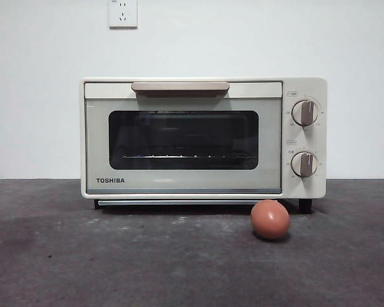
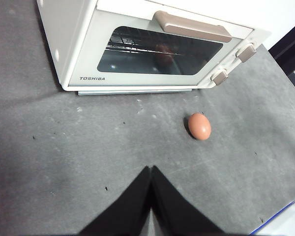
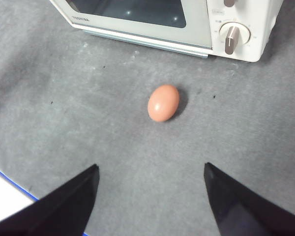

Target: Eggoven

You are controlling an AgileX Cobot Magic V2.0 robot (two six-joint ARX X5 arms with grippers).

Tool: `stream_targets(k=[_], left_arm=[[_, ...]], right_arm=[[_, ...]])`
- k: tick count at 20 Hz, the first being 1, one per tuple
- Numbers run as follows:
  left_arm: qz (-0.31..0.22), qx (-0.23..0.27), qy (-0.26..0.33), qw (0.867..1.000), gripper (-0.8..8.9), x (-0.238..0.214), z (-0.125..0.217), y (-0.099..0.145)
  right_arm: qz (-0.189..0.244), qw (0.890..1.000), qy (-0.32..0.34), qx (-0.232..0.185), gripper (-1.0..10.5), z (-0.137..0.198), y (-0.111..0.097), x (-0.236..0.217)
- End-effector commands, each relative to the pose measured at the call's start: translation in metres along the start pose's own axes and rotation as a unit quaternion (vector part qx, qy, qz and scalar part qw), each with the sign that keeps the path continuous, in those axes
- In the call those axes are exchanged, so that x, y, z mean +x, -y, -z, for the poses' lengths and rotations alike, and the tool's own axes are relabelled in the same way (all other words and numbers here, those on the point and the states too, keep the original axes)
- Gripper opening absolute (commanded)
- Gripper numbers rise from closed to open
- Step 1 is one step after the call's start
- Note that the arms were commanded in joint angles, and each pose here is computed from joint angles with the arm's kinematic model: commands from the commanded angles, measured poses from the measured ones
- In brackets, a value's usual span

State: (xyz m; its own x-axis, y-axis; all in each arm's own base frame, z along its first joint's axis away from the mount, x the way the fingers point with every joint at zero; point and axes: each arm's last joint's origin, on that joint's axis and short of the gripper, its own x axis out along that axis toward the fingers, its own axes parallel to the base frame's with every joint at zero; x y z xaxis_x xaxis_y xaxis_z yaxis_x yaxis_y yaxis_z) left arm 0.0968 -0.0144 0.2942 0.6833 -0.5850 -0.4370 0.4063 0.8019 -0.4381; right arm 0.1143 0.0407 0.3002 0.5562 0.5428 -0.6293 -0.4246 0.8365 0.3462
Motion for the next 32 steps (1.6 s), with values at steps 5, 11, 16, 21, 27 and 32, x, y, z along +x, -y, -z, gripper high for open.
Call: stream_targets(k=[5, 11, 16, 21, 27, 32], left_arm=[[0.003, 0.015, 0.009, 1.0, 0.07, -0.002, -0.005, 0.003], [0.003, 0.015, 0.009, 1.0, 0.07, -0.002, -0.005, 0.003], [0.003, 0.015, 0.009, 1.0, 0.07, -0.002, -0.005, 0.002], [0.003, 0.015, 0.009, 1.0, 0.07, -0.002, -0.005, 0.002], [0.003, 0.015, 0.009, 1.0, 0.07, -0.002, -0.005, 0.002], [0.003, 0.015, 0.009, 1.0, 0.07, -0.002, -0.005, 0.003]], right_arm=[[-0.027, 0.999, -0.013, 0.018, 3.5, -0.023, -0.006, 0.034], [0.026, 0.998, -0.058, 0.028, 3.5, -0.033, -0.013, 0.101], [0.055, 0.994, -0.089, 0.036, 3.5, -0.03, -0.013, 0.156], [0.076, 0.99, -0.112, 0.045, 3.5, -0.021, -0.005, 0.199], [0.083, 0.987, -0.129, 0.05, 3.4, -0.012, 0.003, 0.226], [0.085, 0.986, -0.135, 0.052, 3.1, -0.008, 0.006, 0.236]])
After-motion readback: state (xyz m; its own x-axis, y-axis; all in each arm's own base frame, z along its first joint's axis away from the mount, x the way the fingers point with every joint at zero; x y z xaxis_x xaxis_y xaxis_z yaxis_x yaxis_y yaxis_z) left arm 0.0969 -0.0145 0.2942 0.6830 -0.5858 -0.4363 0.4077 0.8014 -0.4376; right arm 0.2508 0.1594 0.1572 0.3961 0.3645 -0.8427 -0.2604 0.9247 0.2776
